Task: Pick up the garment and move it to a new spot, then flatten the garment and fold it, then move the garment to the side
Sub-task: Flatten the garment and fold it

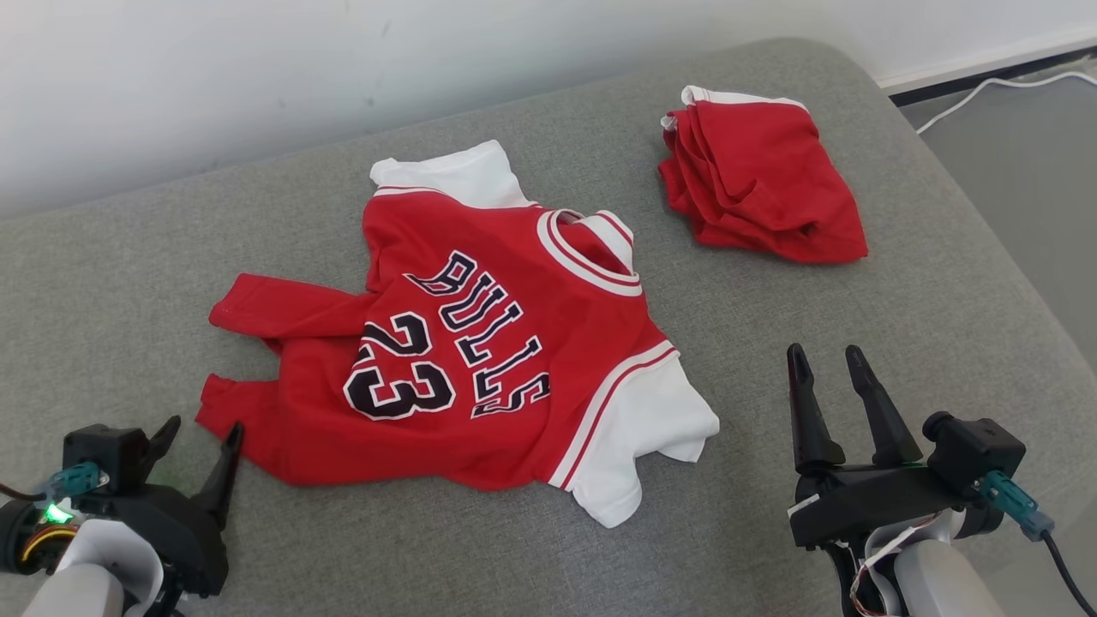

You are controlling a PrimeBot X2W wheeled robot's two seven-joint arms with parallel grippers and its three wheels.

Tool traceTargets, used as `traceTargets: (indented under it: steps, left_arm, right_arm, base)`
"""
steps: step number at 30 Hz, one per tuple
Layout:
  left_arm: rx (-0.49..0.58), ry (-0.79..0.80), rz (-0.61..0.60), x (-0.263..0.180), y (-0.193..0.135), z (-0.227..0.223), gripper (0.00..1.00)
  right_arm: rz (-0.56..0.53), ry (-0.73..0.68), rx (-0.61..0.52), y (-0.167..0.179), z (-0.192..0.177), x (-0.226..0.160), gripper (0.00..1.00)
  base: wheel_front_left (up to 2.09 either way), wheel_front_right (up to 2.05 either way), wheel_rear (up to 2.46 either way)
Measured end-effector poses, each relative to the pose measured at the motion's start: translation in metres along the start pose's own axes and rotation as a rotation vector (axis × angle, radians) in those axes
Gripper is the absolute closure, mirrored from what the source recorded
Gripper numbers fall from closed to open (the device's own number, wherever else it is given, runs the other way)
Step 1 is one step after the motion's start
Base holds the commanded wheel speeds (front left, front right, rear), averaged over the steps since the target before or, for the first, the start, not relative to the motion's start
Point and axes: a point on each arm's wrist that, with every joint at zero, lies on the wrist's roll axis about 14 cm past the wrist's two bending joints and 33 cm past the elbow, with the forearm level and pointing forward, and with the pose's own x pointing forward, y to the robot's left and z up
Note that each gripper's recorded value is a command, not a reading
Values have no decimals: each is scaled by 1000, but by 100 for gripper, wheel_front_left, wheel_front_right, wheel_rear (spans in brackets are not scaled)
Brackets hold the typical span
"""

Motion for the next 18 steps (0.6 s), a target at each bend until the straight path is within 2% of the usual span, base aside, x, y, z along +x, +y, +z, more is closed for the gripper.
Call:
traceTargets:
  steps: [11, 12, 13, 18]
  left_arm:
    - [22, 103, -28, 13, -3, -19, 0]
    - [21, 106, -35, 14, -5, -19, 54]
    - [20, 101, -44, 15, -8, -18, 99]
    - [31, 81, -67, 15, -13, -13, 100]
  right_arm:
    - [-1, 5, 5, 0, -1, 1, 0]
    - [-2, 4, 5, -1, -1, 1, 0]
    - [-2, 3, 5, -1, -1, 1, 0]
    - [-7, -5, 5, -2, 2, 0, 0]
  base:
    - [0, 0, 0]
    - [0, 0, 0]
    - [0, 0, 0]
    - [0, 0, 0]
